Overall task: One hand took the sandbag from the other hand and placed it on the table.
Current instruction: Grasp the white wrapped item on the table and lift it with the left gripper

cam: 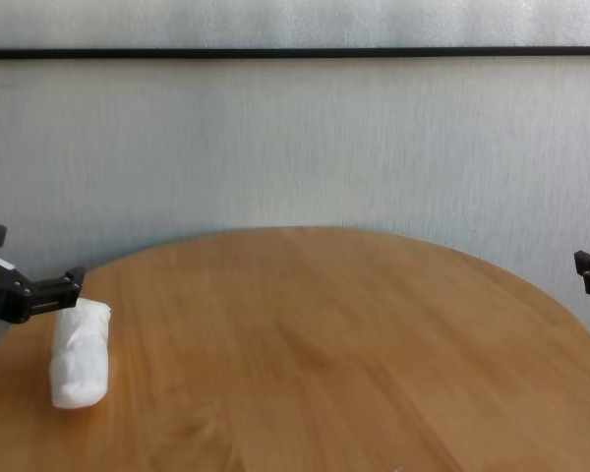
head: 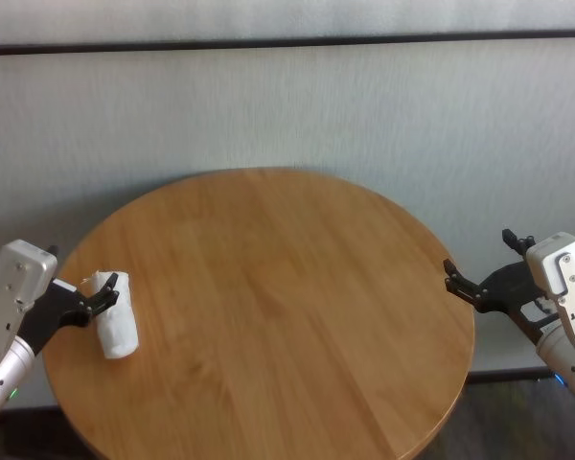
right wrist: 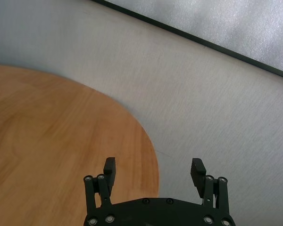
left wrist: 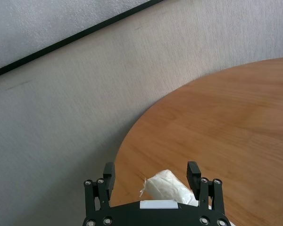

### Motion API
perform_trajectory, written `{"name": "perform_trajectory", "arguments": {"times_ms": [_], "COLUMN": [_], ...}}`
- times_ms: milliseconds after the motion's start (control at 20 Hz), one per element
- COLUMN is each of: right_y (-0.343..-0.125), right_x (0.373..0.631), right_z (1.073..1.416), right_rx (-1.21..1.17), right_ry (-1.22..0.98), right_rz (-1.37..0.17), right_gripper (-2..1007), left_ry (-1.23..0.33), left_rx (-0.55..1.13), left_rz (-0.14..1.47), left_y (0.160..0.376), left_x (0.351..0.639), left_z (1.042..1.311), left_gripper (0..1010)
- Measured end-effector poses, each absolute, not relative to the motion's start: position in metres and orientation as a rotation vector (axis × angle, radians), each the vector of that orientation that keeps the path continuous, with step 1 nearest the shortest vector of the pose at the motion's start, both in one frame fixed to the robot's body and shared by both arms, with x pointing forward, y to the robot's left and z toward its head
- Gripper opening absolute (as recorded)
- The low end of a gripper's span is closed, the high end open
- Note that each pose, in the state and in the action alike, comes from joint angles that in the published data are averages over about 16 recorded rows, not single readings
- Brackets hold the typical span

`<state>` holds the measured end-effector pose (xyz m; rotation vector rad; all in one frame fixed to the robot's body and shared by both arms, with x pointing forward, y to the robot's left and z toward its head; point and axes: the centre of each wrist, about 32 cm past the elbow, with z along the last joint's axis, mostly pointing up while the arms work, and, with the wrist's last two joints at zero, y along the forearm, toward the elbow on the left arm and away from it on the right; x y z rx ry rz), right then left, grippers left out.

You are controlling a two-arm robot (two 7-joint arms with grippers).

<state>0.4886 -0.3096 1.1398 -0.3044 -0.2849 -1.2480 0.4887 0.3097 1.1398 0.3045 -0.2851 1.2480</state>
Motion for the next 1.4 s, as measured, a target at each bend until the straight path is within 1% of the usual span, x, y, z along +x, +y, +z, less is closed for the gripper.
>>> {"name": "perform_trajectory", "arguments": {"times_ms": [1400], "right_y": [-0.3096], "right_x": [0.4886], "right_z": [1.1398], "right_rx": [-0.304], "right_ry": [-0.285], "right_rz": [-1.248], "right_gripper": [1005], "left_ry": [-0.285], "left_rx": [0.304], "left_rz": [1.248], "left_y": [0.3097], "left_x": [0.4886], "left_z": [1.1398], "left_gripper": [1000]}}
